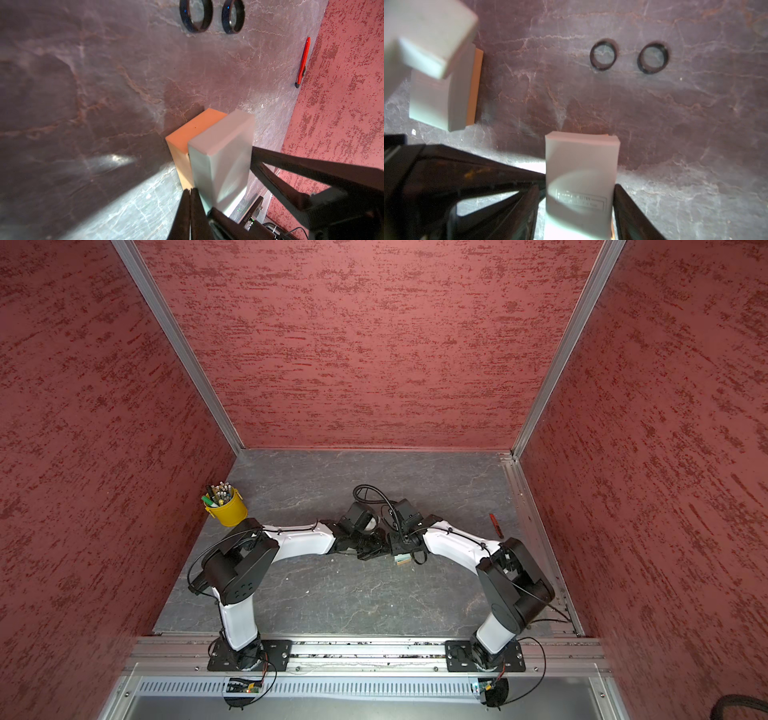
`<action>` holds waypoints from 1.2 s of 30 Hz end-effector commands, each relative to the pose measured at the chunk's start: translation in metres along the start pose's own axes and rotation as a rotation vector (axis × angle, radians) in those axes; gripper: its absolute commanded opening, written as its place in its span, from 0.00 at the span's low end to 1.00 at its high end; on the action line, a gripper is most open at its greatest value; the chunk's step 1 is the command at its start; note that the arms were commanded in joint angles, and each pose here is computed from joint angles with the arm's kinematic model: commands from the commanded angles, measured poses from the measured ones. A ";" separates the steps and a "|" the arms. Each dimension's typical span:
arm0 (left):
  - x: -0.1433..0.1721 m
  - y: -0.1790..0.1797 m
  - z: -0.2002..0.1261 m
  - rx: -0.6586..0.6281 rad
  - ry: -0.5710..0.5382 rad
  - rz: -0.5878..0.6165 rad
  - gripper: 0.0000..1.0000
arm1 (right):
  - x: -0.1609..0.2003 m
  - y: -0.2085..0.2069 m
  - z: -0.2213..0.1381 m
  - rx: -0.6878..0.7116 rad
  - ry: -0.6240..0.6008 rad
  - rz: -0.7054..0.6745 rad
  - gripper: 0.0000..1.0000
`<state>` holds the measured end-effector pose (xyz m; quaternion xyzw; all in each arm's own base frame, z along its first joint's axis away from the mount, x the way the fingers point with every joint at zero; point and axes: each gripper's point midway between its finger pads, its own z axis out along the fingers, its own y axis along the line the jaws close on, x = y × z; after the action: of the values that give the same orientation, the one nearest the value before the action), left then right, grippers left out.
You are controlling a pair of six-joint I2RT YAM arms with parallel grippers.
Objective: Take the rings out of the lift-off lid box
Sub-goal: Close the lid on the jewelry box.
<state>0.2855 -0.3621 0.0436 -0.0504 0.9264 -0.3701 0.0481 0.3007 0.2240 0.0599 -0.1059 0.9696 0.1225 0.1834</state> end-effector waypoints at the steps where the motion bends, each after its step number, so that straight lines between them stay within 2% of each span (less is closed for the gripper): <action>1: -0.004 -0.005 0.001 0.013 -0.008 0.026 0.07 | -0.007 0.004 -0.001 -0.010 0.007 -0.005 0.59; 26: -0.002 0.002 0.003 0.006 -0.005 0.012 0.08 | 0.001 0.004 0.009 0.008 0.070 -0.046 0.57; 36: -0.002 0.002 0.003 0.005 -0.002 0.012 0.08 | -0.004 0.006 0.004 0.008 0.061 -0.051 0.52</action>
<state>0.2872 -0.3596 0.0422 -0.0539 0.9268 -0.3684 0.0487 0.3008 0.2262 0.0513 -0.1298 0.9733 0.1085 0.1549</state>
